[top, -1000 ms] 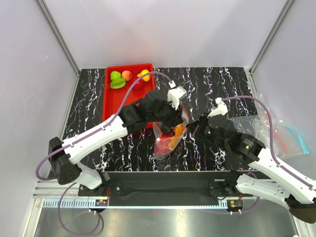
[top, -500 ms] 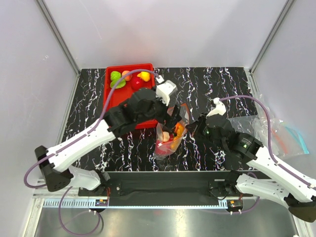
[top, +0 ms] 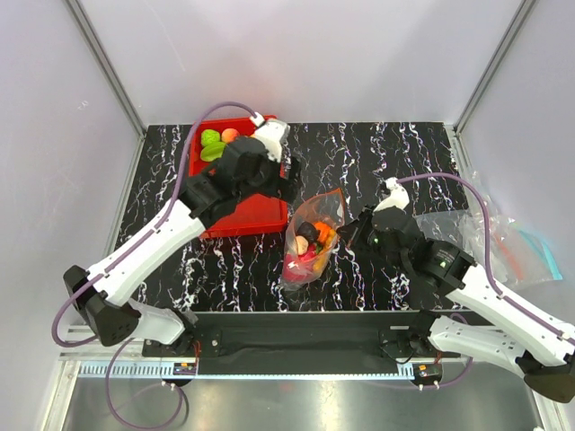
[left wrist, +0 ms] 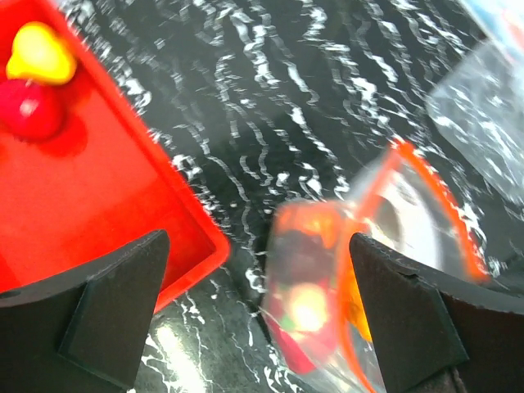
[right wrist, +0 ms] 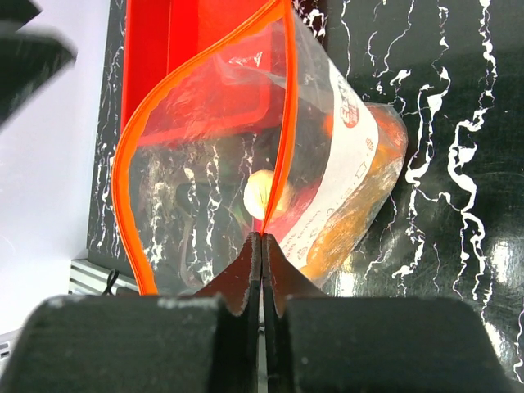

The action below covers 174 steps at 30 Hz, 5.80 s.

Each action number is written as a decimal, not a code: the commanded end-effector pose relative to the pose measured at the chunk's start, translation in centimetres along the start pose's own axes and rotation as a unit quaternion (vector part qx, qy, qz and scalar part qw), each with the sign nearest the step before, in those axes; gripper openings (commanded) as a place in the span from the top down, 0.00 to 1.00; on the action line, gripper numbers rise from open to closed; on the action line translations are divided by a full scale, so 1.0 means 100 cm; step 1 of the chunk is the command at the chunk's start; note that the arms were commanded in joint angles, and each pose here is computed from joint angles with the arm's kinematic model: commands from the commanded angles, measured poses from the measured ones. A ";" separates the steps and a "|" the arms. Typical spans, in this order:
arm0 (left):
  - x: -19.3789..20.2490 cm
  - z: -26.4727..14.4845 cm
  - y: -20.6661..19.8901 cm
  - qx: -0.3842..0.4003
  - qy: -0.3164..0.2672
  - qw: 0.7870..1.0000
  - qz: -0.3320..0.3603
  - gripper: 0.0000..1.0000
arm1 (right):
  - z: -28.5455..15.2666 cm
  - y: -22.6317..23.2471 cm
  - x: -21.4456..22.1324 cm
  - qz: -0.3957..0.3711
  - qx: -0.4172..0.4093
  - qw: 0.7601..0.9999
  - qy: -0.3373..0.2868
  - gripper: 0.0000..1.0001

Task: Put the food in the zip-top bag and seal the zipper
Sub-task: Place the fake vegetable in the zipper food storage bag, then zip the zipper food storage bag at the center of the board.

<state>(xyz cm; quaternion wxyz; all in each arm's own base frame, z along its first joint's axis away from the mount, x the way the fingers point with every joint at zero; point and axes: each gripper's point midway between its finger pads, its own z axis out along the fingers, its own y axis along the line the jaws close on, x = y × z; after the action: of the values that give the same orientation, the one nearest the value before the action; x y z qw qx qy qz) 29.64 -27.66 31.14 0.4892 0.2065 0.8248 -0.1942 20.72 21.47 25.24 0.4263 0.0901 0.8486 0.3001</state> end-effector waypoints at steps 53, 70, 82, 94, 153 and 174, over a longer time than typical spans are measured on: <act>0.121 -0.105 -0.061 0.274 -0.260 0.925 0.037 0.01 | -0.009 0.022 -0.033 -0.006 -0.044 0.997 -0.059 0.99; 0.136 -0.096 -0.075 0.294 -0.246 0.921 0.069 0.01 | -0.009 0.025 -0.034 -0.001 -0.049 0.997 -0.059 0.99; 0.129 -0.072 -0.079 0.271 -0.224 0.931 0.100 0.55 | -0.009 0.027 -0.033 0.000 -0.052 0.997 -0.056 0.99; 0.118 -0.072 -0.081 0.267 -0.240 0.928 0.100 1.00 | -0.013 0.021 -0.034 -0.001 -0.040 0.998 -0.058 0.94; 0.141 -0.078 -0.053 0.237 -0.243 0.939 0.054 1.00 | 0.003 0.144 0.066 -0.676 -0.485 0.545 0.104 0.50; 0.140 -0.082 -0.056 0.248 -0.242 0.936 0.059 1.00 | 0.020 0.138 0.077 -0.682 -0.478 0.536 0.135 0.75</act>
<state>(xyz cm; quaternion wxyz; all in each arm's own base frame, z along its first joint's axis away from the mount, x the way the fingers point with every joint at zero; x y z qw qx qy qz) 14.71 -25.84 20.85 0.5980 0.3212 0.6197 -0.3941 16.20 35.99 25.80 0.3525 -0.7710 0.4453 0.2881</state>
